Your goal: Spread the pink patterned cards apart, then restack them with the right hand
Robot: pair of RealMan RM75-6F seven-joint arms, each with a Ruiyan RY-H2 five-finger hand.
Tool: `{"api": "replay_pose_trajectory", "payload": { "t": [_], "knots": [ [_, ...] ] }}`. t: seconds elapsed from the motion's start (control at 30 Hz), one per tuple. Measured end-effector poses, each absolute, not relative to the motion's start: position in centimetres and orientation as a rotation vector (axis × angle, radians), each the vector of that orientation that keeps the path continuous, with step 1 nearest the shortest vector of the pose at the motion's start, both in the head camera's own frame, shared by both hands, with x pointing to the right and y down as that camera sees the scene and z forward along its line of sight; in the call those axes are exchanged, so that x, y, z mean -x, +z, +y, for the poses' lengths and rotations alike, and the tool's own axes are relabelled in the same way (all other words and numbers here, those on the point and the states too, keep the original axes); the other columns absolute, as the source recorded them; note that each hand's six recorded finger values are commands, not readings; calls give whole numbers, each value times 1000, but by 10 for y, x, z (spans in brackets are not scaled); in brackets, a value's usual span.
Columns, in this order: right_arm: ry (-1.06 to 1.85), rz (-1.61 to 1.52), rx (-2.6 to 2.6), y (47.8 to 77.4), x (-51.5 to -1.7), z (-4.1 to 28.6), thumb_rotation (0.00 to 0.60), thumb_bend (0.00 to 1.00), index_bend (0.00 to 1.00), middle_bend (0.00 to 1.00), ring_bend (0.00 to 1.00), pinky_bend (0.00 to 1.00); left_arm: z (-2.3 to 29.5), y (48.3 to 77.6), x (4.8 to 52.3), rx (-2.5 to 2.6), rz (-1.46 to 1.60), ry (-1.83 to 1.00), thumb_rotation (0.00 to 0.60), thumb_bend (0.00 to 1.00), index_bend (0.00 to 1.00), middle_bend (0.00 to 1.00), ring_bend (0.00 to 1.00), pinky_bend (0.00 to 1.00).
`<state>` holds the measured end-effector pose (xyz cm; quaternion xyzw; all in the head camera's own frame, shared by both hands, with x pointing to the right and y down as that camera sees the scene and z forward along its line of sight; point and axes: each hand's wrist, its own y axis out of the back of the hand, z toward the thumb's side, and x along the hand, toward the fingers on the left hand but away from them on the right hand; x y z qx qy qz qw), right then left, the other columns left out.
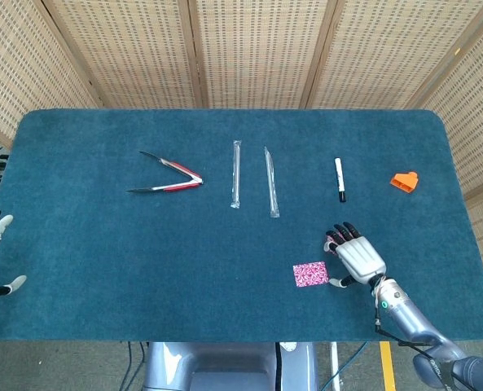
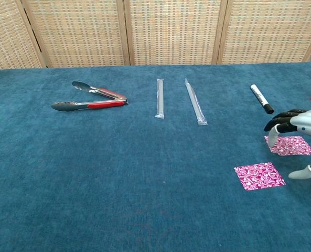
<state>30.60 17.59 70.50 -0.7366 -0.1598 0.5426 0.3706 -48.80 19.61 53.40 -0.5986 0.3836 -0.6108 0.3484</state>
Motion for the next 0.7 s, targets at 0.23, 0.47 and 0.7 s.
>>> {"api": "replay_pose_trajectory", "payload": {
  "t": [0.23, 0.47, 0.7],
  "knots": [
    [1381, -378, 1899, 710, -295, 186, 600, 208, 308, 139, 0, 0, 192, 529, 487, 1545, 995, -1564, 580, 56, 42, 0, 0, 0],
    [1379, -367, 1905, 713, -292, 189, 600, 208, 315, 139, 0, 0, 189, 526, 487, 1541, 1000, -1558, 579, 57, 41, 0, 0, 0],
    [1388, -365, 1905, 716, -292, 188, 600, 231, 323, 139, 0, 0, 189, 526, 487, 1541, 1001, -1560, 581, 57, 41, 0, 0, 0]
  ]
}}
